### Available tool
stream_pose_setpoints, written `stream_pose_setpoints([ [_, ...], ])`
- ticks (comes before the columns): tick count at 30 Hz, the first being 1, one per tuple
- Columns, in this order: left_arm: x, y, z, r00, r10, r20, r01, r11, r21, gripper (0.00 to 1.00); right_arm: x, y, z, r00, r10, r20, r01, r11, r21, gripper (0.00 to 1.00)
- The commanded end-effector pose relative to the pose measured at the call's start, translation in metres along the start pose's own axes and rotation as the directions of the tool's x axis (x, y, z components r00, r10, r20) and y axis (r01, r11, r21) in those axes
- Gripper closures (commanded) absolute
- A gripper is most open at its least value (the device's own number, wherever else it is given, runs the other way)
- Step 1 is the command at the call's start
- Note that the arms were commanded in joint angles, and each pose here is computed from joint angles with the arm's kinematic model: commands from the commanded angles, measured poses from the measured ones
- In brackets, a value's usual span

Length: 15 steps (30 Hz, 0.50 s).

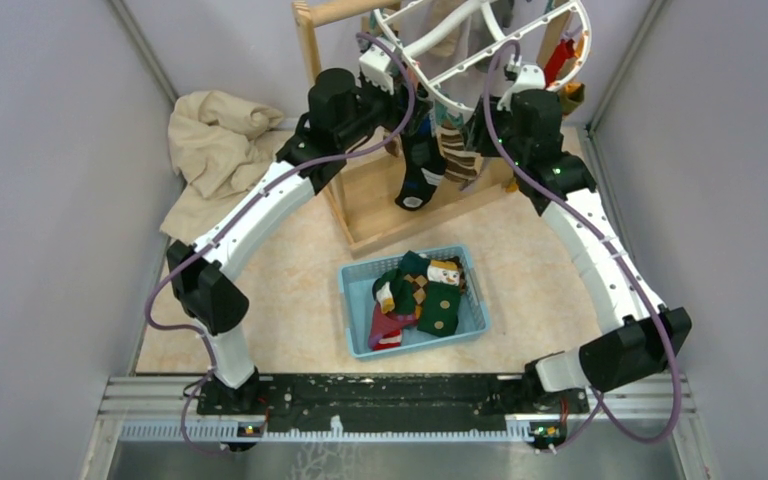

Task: Remove the socks clipped to the hanger
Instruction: Place the sock in the bin, then remove the sock from the hanger.

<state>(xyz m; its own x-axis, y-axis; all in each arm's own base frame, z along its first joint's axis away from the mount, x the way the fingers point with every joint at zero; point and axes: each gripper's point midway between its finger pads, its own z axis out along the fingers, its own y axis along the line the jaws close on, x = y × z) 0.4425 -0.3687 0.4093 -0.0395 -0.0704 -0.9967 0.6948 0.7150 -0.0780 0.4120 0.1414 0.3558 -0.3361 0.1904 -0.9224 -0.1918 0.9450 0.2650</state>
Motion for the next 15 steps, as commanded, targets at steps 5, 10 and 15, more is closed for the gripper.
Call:
stream_pose_setpoints([
  [5, -0.036, 0.004, -0.011, 0.996, 0.042, 0.076, -0.041, 0.999, -0.02, 0.32, -0.031, 0.051, -0.047, 0.998, -0.034, 0.051, 0.047, 0.964, -0.26, 0.57],
  [10, -0.039, 0.007, -0.026, 0.997, 0.042, 0.058, -0.039, 0.998, -0.043, 0.32, -0.018, 0.069, -0.082, 0.998, -0.054, 0.022, 0.058, 0.941, -0.333, 0.57],
  [15, -0.05, 0.011, -0.045, 0.997, 0.031, 0.071, -0.026, 0.997, -0.066, 0.31, 0.001, 0.092, -0.108, 0.993, -0.117, -0.015, 0.103, 0.92, -0.377, 0.57],
])
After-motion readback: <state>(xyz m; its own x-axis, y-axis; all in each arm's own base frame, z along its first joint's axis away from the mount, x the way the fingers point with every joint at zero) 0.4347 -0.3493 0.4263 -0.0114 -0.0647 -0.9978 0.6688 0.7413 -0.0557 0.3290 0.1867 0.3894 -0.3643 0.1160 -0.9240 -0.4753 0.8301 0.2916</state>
